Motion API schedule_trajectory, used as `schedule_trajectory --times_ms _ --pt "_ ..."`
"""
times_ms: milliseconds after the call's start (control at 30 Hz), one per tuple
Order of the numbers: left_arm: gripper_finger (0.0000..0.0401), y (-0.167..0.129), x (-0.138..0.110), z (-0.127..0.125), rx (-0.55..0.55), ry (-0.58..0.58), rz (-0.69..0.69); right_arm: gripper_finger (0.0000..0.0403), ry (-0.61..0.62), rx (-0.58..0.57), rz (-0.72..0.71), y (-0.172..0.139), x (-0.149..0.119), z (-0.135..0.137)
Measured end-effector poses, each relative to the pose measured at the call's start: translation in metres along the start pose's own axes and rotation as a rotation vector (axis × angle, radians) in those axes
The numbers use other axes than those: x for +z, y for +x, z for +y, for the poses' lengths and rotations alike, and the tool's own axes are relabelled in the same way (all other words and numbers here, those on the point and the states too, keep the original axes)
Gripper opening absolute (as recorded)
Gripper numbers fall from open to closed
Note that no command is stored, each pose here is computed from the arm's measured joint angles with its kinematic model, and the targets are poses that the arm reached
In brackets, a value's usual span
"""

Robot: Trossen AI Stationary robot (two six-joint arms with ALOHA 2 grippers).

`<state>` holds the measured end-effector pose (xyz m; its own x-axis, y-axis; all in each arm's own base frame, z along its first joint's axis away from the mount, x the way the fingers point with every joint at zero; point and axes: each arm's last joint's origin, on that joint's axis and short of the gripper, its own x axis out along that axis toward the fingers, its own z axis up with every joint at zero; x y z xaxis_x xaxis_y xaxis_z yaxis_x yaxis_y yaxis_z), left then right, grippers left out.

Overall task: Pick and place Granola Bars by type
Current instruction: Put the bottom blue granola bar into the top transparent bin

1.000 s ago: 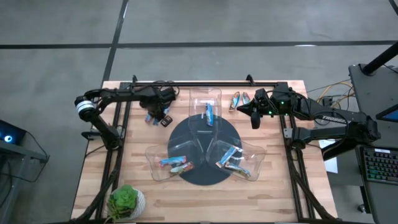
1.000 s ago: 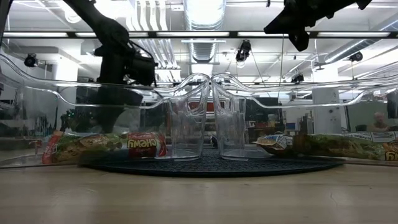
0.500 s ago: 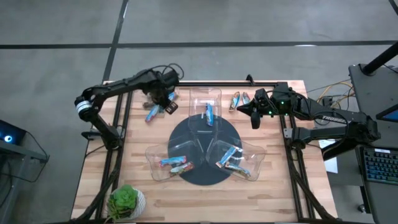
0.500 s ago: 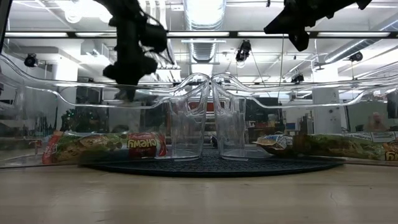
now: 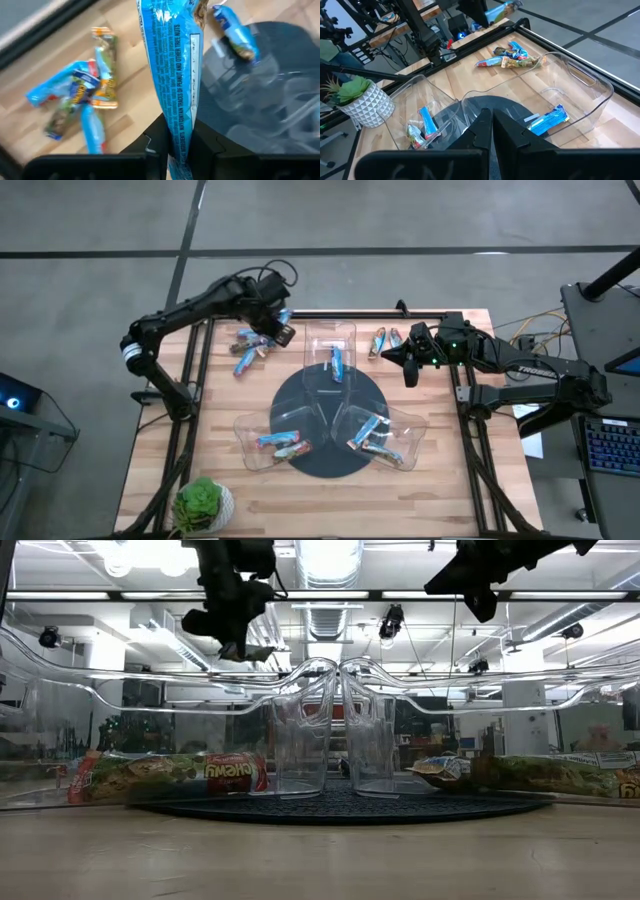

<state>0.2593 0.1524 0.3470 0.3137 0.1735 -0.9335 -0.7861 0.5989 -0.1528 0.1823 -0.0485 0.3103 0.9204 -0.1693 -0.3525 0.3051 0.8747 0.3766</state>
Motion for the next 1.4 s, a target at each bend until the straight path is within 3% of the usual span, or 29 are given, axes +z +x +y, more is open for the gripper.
schedule_trajectory --times_ms 167,400,533,1033,1400 --pt "0.0037 0.002 0.003 -0.013 -0.133 -0.052 -0.024 0.0008 0.000 -0.001 0.000 0.000 0.000 0.000" --pt "0.0037 -0.002 0.014 -0.039 -0.340 -0.073 -0.161 0.0008 -0.001 -0.001 -0.001 0.000 0.000 0.000" --pt "0.0037 -0.005 0.018 -0.048 -0.400 -0.099 -0.213 0.0008 -0.001 -0.001 0.000 0.000 0.000 0.000" --pt "0.0037 -0.008 0.017 -0.066 -0.460 -0.156 -0.272 0.0008 -0.039 -0.001 0.001 0.000 0.000 0.000" --pt "0.0037 0.034 0.024 -0.088 -0.462 -0.180 -0.188 0.0008 -0.041 0.000 0.002 0.000 0.000 0.000"
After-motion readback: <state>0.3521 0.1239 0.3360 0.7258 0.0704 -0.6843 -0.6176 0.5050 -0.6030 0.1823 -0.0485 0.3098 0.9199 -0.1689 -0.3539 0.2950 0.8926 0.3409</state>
